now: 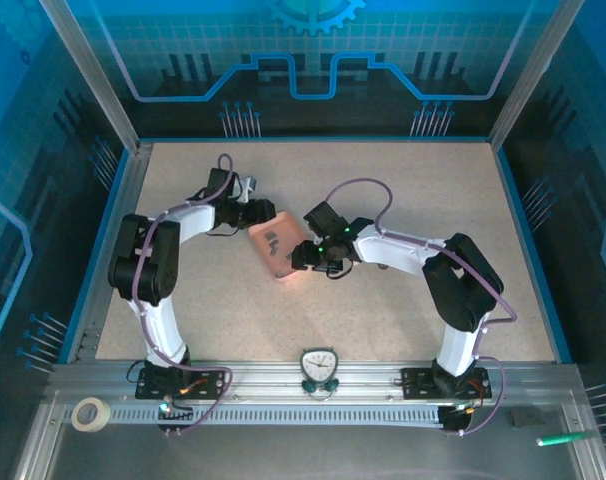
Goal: Load the staples into the stapler
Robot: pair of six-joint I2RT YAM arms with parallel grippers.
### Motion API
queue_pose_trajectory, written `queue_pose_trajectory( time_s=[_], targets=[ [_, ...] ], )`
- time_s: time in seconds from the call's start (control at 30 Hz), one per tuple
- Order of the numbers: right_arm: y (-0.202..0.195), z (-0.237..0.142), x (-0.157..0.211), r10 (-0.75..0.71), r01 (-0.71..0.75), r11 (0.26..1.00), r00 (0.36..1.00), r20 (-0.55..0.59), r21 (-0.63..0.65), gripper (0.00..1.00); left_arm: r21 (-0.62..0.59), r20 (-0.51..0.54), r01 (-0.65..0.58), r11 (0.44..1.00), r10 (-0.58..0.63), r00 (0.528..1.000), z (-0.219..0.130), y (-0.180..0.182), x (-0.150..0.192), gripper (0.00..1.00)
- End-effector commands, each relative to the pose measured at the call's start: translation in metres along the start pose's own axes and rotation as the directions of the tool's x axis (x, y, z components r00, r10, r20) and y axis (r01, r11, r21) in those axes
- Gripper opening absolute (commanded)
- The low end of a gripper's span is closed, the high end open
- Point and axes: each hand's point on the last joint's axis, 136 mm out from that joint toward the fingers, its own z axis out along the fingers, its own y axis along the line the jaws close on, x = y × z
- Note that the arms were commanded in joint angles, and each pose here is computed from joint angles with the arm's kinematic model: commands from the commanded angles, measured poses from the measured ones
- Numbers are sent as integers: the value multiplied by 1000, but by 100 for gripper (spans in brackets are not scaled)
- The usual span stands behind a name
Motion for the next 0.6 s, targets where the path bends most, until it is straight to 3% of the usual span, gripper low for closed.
queue_pose_trajectory(
  time_s=[0.0, 0.57],
  targets=[
    [-3, 9, -4, 26, -26, 1000, 1000, -9, -16, 59, 33, -24, -29, 999, 30, 999, -17, -11, 15, 56],
    [4, 22, -33, -29, 30, 999, 999, 32, -18, 58, -38, -90, 9, 999, -13, 996, -45, -3, 84, 56]
  ],
)
